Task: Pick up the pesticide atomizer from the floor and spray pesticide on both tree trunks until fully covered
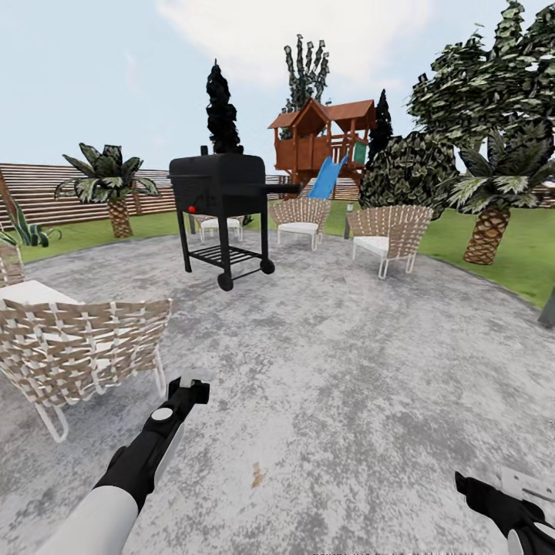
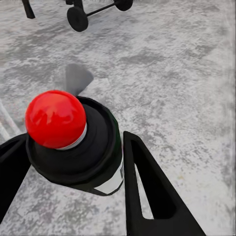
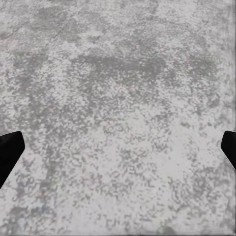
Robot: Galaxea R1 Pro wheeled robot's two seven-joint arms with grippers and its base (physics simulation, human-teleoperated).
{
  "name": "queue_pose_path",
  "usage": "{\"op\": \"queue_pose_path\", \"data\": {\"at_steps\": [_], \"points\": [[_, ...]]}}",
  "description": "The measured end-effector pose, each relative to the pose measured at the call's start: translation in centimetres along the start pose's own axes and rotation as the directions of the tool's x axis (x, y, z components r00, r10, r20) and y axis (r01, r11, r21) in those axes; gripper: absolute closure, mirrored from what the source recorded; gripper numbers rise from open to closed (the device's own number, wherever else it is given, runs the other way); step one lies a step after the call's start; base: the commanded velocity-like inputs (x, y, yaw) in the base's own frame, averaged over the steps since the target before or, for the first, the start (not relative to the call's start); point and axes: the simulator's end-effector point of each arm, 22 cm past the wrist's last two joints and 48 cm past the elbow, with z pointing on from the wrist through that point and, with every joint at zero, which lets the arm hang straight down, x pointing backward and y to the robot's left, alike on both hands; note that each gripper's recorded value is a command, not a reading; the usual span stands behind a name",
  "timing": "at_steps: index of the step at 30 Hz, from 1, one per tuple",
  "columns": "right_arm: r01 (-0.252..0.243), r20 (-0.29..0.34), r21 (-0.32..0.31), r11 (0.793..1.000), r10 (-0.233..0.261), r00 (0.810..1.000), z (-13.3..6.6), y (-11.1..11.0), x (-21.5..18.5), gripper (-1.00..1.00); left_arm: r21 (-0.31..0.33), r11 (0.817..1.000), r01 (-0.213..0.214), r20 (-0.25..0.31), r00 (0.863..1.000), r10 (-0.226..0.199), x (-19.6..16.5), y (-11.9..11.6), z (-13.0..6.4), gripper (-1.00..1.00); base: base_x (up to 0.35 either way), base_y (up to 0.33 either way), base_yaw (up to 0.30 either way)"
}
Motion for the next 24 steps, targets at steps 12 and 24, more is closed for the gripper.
{"op": "queue_pose_path", "data": {"at_steps": [12,24], "points": [[0.0,-0.003,0.0,1.0,0.0,1.0,0.01,-0.01,0.09,-1.0,0.0,1.0,0.0,0.0,1.0,0.0,-0.01,0.0,0.0,1.0,0.0,0.0,-0.298],[0.0,-0.002,0.0,1.0,0.0,1.0,0.01,-0.01,0.05,-1.0,0.001,1.0,-0.001,-0.001,1.0,0.001,0.02,-0.05,0.0,1.0,0.125,-0.022,-0.298]]}}
